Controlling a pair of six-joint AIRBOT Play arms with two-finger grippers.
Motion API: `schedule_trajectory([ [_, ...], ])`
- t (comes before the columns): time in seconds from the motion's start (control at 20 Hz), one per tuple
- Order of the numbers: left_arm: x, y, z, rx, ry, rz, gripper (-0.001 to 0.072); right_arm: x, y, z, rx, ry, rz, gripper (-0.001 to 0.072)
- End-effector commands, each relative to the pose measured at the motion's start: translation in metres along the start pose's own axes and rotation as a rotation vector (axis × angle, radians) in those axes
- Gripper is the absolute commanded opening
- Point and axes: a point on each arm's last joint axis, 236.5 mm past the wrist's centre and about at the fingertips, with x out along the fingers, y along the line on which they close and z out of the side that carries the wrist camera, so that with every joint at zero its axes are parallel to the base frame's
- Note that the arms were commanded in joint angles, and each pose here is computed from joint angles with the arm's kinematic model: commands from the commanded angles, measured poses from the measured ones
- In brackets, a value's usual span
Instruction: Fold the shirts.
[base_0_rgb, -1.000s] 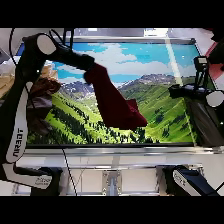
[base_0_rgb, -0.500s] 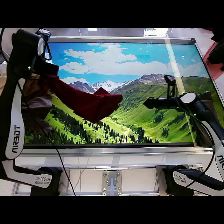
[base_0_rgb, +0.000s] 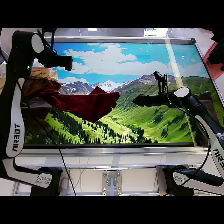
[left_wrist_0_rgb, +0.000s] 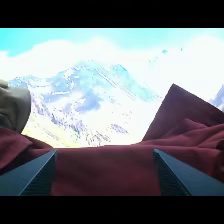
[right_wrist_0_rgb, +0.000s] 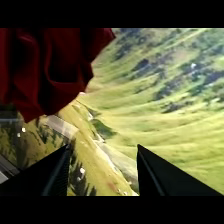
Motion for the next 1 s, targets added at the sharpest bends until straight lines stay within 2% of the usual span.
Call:
schedule_trajectory([
  [0.0,0.020,0.012,-0.033,-0.010,0.148,0.022,0.0715,0.010,0.042,0.010,-0.006,-0.032,0.101,0.0477],
  [0.1,0.038,-0.003,-0.060,-0.015,0.270,-0.039,0.0712,0.028,0.062,0.014,-0.060,-0.073,0.081,0.0477],
  [0.3,0.066,-0.097,-0.102,0.010,0.433,-0.440,0.0716,0.048,0.083,0.021,-0.152,-0.144,0.033,0.0476],
  [0.5,0.070,-0.135,-0.133,0.232,0.515,-0.547,0.0715,0.040,0.070,0.023,-0.105,-0.136,0.027,0.0475],
  [0.55,0.073,-0.142,-0.132,0.280,0.496,-0.533,0.0716,0.038,0.064,0.025,-0.084,-0.138,0.023,0.0475],
  [0.7,0.086,-0.132,-0.143,0.423,0.525,-0.370,0.0716,0.035,0.063,0.024,-0.041,-0.123,0.043,0.0475],
  [0.75,0.089,-0.114,-0.146,0.462,0.553,-0.266,0.0715,0.037,0.075,0.017,-0.018,-0.098,0.084,0.0476],
  [0.8,0.090,-0.081,-0.145,0.452,0.584,-0.096,0.0704,0.041,0.091,0.008,-0.019,-0.073,0.120,0.0476],
  [0.85,0.089,-0.047,-0.137,0.437,0.583,0.066,0.0611,0.051,0.110,-0.003,-0.038,-0.048,0.149,0.0476],
  [0.95,0.076,0.003,-0.113,0.413,0.531,0.273,0.0584,0.080,0.139,-0.023,-0.090,-0.037,0.153,0.0476],
])
